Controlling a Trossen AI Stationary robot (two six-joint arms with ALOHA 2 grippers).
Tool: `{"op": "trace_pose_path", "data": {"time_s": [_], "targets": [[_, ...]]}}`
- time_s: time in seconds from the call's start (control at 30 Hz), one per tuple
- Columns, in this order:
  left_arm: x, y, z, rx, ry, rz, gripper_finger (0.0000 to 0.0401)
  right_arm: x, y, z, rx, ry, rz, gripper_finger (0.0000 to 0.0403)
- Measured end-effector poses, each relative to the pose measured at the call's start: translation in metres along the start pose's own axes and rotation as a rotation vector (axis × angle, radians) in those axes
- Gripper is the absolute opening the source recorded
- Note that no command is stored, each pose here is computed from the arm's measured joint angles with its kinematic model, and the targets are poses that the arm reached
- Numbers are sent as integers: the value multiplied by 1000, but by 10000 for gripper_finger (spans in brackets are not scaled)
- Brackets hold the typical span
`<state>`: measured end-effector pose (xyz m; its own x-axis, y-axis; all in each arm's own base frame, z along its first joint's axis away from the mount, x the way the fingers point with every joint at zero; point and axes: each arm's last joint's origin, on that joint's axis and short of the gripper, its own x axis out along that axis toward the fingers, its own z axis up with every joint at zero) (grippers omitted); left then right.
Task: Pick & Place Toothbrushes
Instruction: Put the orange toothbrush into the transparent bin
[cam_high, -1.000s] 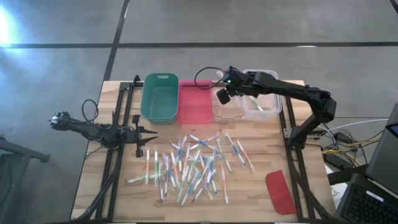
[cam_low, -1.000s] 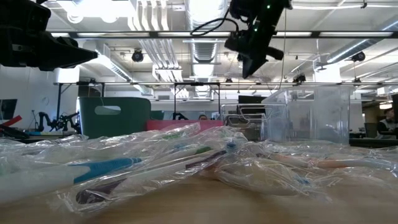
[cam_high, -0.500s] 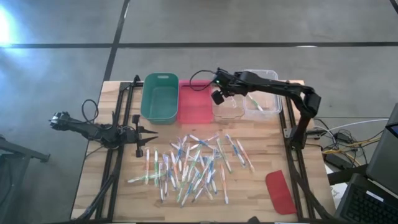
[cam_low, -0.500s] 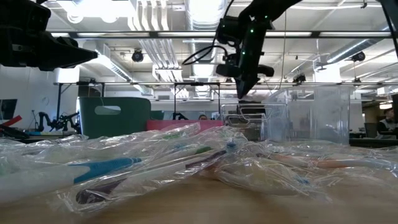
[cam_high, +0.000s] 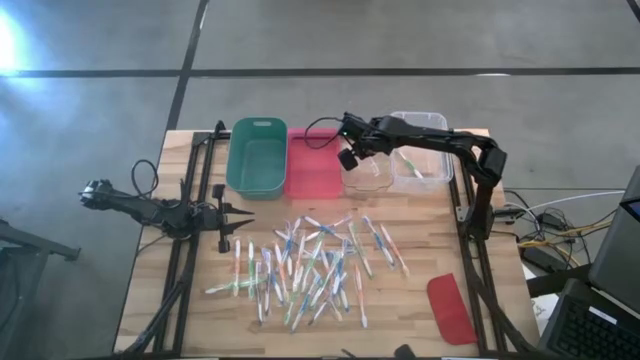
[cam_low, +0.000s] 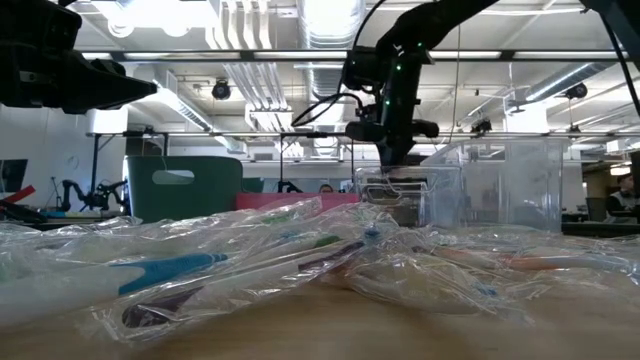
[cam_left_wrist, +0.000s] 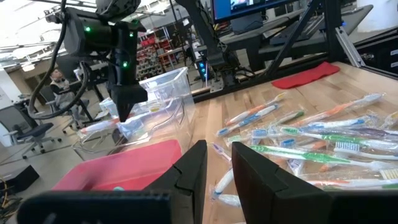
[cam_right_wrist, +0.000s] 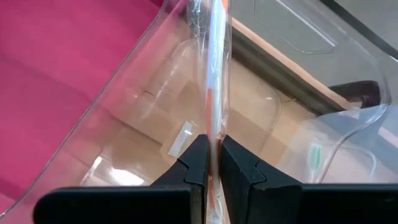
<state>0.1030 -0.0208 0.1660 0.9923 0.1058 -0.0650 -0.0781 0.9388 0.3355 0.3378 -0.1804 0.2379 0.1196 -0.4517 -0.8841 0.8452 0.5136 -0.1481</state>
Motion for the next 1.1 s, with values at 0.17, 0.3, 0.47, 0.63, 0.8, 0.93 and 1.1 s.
{"op": "trace_pose_path", "data": {"time_s": [0.17,0.3,0.47,0.63,0.8,0.93,1.1], "targets": [[0,0,0,0,0,0,81,10,4,-2,-10,22,-11,22],[0,0,0,0,0,0,81,24,8,-4,-24,54,-26,22],[0,0,0,0,0,0,81,42,13,-9,-53,93,-61,22],[0,0,0,0,0,0,81,46,14,-10,-66,101,-71,22],[0,0,0,0,0,0,81,38,12,-8,-44,94,-42,26],[0,0,0,0,0,0,81,32,11,-8,-32,89,-27,40],[0,0,0,0,0,0,81,31,11,-9,-35,109,-5,68]]}}
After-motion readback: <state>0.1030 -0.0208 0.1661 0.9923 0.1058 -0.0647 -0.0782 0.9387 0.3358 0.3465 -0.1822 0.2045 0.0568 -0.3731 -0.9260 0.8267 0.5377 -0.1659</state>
